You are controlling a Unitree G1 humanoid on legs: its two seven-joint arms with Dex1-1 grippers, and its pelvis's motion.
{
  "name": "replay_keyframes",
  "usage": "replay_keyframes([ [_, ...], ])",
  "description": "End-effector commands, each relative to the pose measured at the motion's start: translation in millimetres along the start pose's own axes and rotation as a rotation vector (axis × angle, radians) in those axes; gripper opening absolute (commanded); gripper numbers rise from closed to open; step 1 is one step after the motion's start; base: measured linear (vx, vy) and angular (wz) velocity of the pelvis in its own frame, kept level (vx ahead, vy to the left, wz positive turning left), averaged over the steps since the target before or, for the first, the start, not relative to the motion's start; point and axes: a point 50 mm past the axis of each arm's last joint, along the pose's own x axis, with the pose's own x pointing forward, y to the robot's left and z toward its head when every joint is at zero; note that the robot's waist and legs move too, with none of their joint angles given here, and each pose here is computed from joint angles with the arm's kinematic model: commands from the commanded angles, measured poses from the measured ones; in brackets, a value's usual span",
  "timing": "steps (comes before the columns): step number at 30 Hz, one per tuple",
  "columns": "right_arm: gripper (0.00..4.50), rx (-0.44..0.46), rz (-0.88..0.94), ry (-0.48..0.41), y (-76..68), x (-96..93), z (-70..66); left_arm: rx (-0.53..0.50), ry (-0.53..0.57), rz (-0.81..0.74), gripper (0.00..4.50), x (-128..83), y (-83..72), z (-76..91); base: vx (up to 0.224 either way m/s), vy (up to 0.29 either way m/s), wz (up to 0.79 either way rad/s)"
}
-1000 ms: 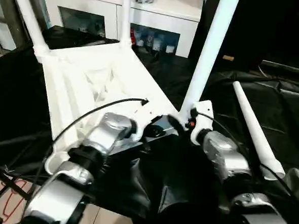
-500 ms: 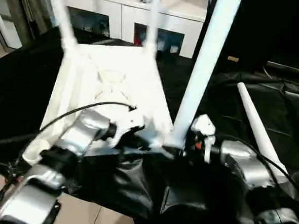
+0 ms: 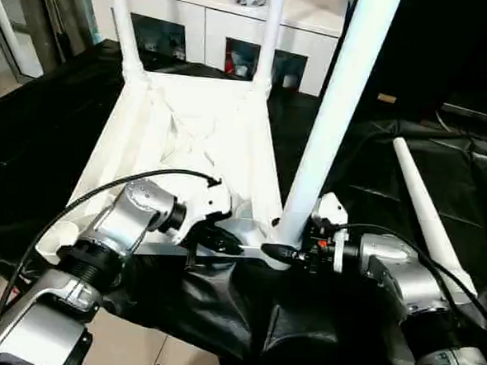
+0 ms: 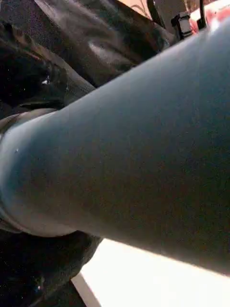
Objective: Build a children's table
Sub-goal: Rotate leg to tighten
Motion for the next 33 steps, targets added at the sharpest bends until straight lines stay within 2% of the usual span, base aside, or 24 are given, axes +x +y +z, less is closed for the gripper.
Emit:
replay_keyframes([
  [1, 2.81, 0.043, -0.017, 0.008, 5.2, 7.5, -7.8, 0.010, -0.034, -0.036, 0.00, 16.2, -4.8, 8.0, 0.000, 0.000, 0.00],
  [5, 2.78, 0.073, -0.070, 0.011, 3.3, 10.8, -10.7, -0.005, -0.051, -0.013, 0.00, 18.9, -3.4, 10.2, 0.000, 0.000, 0.00],
  [7, 2.78, 0.130, -0.268, 0.022, -7.3, 19.7, -16.9, -0.052, -0.078, 0.098, 0.00, 27.4, 5.3, 16.8, 0.000, 0.000, 0.00],
  [9, 2.77, 0.152, -0.354, 0.026, -12.2, 22.5, -18.5, -0.071, -0.087, 0.141, 0.00, 30.7, 8.9, 19.9, 0.000, 0.000, 0.00],
  [11, 2.77, 0.214, -0.489, 0.025, -19.4, 28.1, -20.7, -0.108, -0.105, 0.226, 0.00, 37.9, 15.7, 27.3, 0.000, 0.000, 0.00],
  [15, 2.77, 0.300, -0.604, 0.022, -21.0, 46.4, -19.2, -0.150, -0.143, 0.301, 0.00, 54.5, 19.3, 43.9, 0.000, 0.000, 0.00],
  [16, 2.77, 0.285, -0.623, 0.031, -19.8, 53.9, -16.9, -0.153, -0.158, 0.306, 0.00, 61.0, 17.7, 50.2, 0.000, 0.000, 0.00],
  [18, 2.77, 0.274, -0.627, 0.034, -19.5, 56.8, -16.0, -0.145, -0.165, 0.304, 0.00, 63.6, 16.5, 52.9, 0.000, 0.000, 0.00],
  [19, 3.33, 0.267, -0.630, 0.031, -19.9, 57.5, -15.2, -0.140, -0.169, 0.298, 0.00, 64.4, 15.6, 53.8, 0.000, 0.000, 0.00],
  [23, 3.53, 0.281, -0.608, -0.007, -22.3, 56.4, -10.8, -0.122, -0.170, 0.267, 0.00, 63.3, 12.4, 50.4, 0.000, 0.000, 0.00],
  [26, 3.75, 0.169, -0.506, -0.005, -21.2, 50.4, -5.4, -0.106, -0.160, 0.244, 0.00, 55.9, 11.8, 42.8, 0.000, 0.000, 0.00],
  [33, 3.75, 0.051, -0.267, -0.036, -14.0, 32.3, 1.0, -0.075, -0.150, 0.167, 0.00, 42.2, 5.8, 30.5, 0.000, 0.000, 0.00],
])
